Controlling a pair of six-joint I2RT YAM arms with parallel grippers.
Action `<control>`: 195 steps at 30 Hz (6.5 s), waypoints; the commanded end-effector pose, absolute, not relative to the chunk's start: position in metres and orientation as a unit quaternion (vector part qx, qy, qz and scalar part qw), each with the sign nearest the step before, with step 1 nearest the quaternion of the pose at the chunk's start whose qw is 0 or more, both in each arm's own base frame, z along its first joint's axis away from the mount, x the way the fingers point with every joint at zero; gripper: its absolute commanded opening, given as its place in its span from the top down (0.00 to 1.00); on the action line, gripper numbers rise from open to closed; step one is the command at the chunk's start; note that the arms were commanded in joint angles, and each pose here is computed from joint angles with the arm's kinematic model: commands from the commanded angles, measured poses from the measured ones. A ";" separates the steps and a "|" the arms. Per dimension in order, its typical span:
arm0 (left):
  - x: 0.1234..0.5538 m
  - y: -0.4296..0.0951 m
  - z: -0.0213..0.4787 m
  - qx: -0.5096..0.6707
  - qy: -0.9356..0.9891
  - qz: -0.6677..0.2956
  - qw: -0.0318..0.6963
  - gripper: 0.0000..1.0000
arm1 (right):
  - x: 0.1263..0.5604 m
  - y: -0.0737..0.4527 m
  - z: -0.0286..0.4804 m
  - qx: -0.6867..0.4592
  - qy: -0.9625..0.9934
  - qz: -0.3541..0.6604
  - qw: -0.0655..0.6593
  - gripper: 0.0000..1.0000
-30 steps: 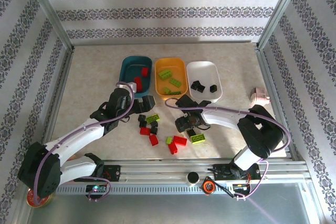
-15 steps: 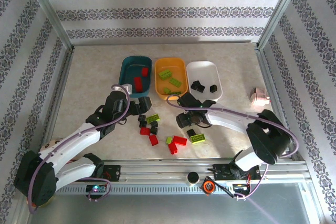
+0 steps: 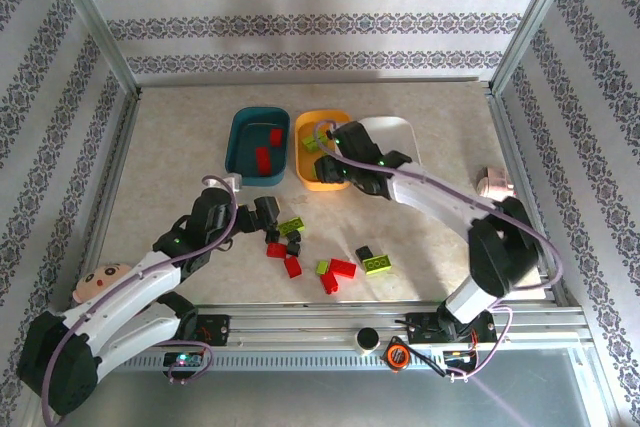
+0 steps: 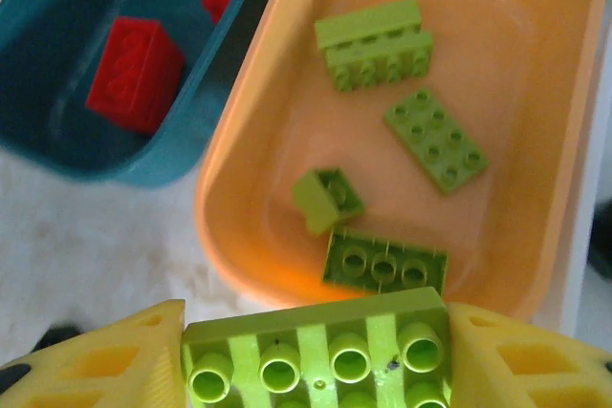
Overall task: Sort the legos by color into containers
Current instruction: Place the lego in the container, then pick up the lego from the middle-left of the table, then place the lego in the container, then pick up the lego from the bottom-center of the table, then place the lego in the container.
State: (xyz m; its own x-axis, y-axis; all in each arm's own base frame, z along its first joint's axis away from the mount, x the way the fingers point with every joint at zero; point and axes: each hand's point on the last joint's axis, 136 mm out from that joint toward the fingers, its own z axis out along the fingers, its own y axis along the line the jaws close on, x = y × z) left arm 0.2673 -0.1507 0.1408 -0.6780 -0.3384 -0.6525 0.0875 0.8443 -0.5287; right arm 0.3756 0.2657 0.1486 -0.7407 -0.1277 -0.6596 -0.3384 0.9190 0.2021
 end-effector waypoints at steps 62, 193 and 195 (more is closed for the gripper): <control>0.240 -0.177 0.049 0.011 0.952 -0.193 0.236 0.68 | 0.306 0.196 0.138 -0.052 0.921 0.173 0.345 0.12; 0.226 -0.102 0.167 -0.102 0.860 -0.225 0.446 0.00 | 0.411 0.441 0.144 -0.206 0.882 0.300 0.300 0.72; 0.225 -0.105 0.166 -0.096 0.863 -0.228 0.440 0.00 | 0.427 0.444 0.142 -0.188 0.885 0.299 0.304 0.69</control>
State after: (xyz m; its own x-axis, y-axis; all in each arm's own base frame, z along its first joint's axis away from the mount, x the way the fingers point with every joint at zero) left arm 0.2241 -0.0990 0.1653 -0.5875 -0.3675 -0.7210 0.0112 0.8872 -0.4613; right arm 0.4094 0.4417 0.1320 -0.7307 -0.2066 -0.6507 -0.5580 0.7298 0.3951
